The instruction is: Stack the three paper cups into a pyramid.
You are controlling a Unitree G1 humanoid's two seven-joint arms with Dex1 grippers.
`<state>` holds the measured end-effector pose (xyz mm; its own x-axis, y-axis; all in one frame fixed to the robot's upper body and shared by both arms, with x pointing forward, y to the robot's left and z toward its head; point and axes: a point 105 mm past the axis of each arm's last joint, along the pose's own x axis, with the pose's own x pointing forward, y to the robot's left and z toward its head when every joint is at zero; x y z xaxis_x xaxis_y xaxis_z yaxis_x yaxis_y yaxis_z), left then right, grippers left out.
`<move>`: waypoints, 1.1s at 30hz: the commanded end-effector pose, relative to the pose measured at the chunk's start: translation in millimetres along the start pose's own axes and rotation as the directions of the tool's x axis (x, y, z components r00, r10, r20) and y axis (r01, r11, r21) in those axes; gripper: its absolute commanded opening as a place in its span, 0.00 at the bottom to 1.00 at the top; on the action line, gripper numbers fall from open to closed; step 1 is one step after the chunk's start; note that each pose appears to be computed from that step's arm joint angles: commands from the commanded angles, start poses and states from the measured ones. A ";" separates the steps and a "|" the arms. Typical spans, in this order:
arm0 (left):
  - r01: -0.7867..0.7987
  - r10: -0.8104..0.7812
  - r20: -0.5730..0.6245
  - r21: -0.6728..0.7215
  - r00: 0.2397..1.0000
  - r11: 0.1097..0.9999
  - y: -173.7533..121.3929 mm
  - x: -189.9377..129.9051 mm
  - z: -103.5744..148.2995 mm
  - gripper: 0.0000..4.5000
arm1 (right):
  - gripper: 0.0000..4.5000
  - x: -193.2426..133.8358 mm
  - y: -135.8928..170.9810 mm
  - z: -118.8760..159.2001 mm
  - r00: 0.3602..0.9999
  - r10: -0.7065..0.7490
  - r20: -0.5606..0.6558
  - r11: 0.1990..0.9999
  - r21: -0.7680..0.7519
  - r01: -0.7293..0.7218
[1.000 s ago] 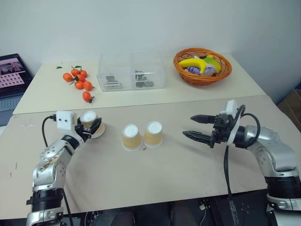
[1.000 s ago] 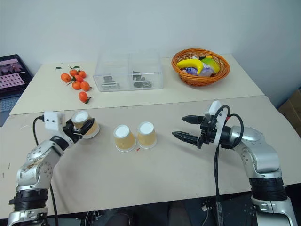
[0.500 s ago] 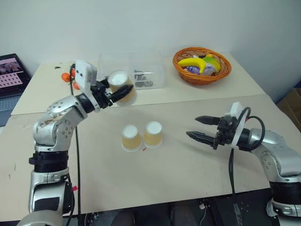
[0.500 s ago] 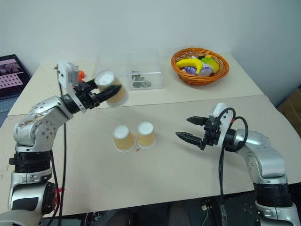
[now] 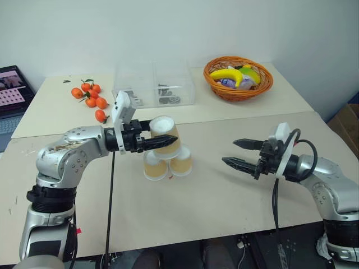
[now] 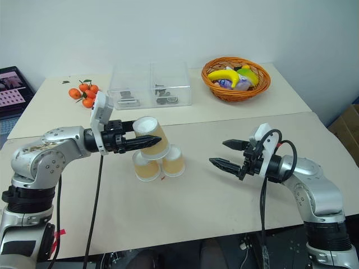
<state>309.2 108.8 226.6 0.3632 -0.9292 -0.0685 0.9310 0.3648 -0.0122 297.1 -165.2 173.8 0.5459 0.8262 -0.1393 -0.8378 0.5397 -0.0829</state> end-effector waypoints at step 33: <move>-0.015 0.015 -0.018 0.041 1.000 0.999 8.7 3.9 -8.6 0.99 | 1.00 -3.5 16.4 21.8 0.997 0.059 0.059 0.998 -0.041 -0.057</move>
<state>317.2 108.4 209.8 0.3589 -0.9273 -0.1064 0.9316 0.3630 -0.0212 284.5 -157.8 184.1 0.5025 0.8571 -0.1134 -0.8645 0.4977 -0.0697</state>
